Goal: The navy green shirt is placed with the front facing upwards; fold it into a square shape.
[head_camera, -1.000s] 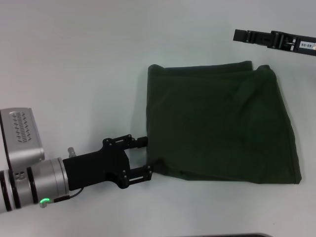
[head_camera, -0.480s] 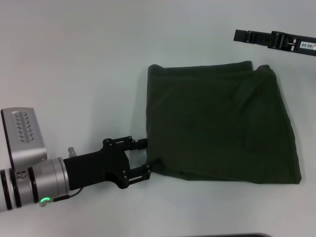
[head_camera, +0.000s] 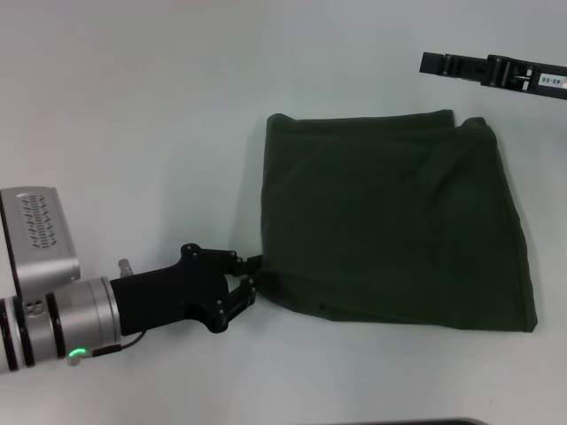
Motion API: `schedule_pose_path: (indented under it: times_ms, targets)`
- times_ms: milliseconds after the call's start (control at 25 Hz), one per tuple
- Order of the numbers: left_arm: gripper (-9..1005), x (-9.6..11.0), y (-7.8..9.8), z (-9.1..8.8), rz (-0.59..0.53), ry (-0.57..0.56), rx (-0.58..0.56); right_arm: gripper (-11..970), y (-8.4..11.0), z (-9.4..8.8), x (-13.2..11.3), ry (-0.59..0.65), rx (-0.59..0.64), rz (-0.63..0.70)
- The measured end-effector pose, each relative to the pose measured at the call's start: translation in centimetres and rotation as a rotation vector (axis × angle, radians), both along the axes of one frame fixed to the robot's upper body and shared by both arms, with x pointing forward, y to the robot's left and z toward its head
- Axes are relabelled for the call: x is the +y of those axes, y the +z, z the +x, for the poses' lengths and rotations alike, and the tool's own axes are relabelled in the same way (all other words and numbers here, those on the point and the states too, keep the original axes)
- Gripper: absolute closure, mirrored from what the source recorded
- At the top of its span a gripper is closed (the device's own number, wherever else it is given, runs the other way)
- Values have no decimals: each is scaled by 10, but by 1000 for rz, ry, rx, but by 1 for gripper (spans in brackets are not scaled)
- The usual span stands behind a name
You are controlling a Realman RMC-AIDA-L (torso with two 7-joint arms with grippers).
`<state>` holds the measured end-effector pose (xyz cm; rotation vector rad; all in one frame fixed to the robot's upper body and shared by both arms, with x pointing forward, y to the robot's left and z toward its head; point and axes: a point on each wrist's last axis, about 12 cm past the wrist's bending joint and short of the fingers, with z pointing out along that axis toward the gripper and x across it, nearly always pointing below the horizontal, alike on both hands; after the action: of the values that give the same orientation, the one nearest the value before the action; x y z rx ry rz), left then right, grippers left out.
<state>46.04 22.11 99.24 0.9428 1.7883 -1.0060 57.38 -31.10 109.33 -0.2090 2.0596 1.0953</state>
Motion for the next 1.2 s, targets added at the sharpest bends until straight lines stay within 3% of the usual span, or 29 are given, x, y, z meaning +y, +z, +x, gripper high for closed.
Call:
schedule_pose_path:
  times_ms: [160, 360, 960, 1200]
  targets:
    - [849, 0, 0, 0, 1, -3, 2, 355, 0, 0, 0, 0, -3, -2]
    - [958, -1, 1, 2, 4, -12, -1, 355, 0, 0, 0, 1, -6, -7]
    - [957, 16, 9, 10, 24, 15, -27, 355, 0, 2, 4, 22, -2, -19]
    - [958, 16, 12, 13, 25, 12, -23, 356, -4, 2, 0, 3, 75, -35]
